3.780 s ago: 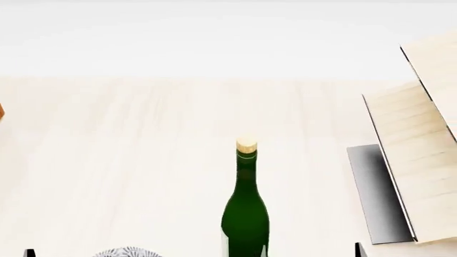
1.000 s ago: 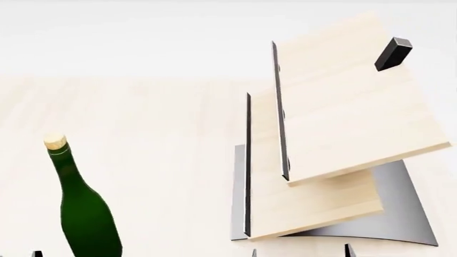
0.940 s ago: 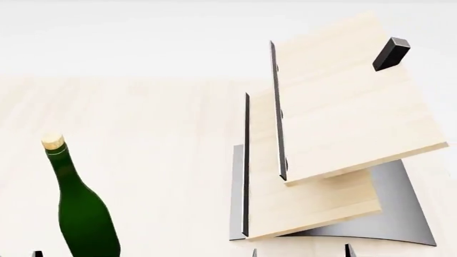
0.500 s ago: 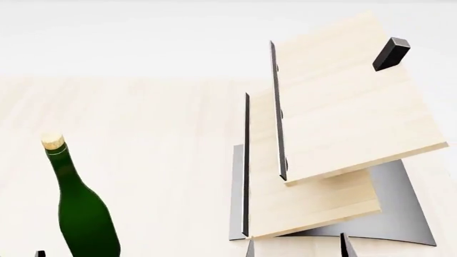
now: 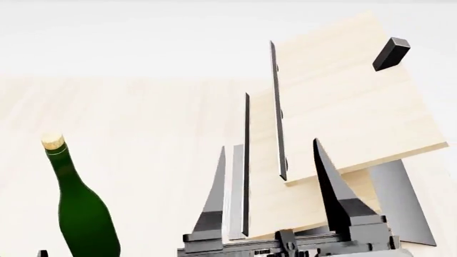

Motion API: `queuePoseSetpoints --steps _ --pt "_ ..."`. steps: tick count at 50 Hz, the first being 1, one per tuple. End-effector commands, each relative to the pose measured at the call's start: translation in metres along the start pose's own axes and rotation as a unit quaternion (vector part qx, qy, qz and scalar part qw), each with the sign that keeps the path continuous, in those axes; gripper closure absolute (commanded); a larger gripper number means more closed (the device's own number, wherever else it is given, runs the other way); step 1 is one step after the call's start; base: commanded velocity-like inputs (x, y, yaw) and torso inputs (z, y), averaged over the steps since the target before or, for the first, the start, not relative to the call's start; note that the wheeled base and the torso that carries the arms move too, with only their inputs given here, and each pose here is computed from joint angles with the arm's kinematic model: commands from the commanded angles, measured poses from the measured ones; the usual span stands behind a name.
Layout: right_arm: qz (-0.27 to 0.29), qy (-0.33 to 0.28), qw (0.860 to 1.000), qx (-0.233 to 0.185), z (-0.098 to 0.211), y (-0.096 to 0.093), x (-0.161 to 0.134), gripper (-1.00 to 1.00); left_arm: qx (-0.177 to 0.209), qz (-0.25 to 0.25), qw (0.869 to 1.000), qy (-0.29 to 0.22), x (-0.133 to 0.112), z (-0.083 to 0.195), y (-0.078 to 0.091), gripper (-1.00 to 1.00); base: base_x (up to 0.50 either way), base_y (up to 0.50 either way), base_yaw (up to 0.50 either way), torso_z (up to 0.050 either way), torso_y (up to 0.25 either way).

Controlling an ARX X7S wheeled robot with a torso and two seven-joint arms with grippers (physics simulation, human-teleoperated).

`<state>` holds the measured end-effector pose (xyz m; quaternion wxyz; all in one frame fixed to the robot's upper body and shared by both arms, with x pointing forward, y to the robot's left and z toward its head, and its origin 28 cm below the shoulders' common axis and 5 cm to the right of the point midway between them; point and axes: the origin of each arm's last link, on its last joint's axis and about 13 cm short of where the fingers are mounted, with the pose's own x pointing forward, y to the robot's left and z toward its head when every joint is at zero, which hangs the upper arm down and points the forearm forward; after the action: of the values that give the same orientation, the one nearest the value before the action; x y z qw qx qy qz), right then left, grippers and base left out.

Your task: Put the wine bottle on the wine rack.

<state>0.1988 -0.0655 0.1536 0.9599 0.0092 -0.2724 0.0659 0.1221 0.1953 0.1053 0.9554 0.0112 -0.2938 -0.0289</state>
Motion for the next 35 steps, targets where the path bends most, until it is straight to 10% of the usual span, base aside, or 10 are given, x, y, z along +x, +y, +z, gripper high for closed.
queuePoseSetpoints --steps 1,27,35 --pt "0.061 0.026 0.997 -0.023 0.019 0.006 0.042 -1.00 0.001 0.001 1.000 0.000 0.001 0.000 0.000 -1.00 0.00 0.00 0.00 0.000 0.000" --pt "0.276 0.187 0.942 -0.022 0.048 0.001 0.122 -1.00 0.001 0.003 1.000 0.001 0.001 0.000 0.001 -1.00 0.00 0.00 0.00 0.000 0.000" --pt "0.384 0.292 0.870 0.101 0.062 -0.002 0.122 -1.00 0.001 0.002 1.000 0.002 0.002 -0.002 0.001 -1.00 0.00 0.00 0.00 0.000 0.000"
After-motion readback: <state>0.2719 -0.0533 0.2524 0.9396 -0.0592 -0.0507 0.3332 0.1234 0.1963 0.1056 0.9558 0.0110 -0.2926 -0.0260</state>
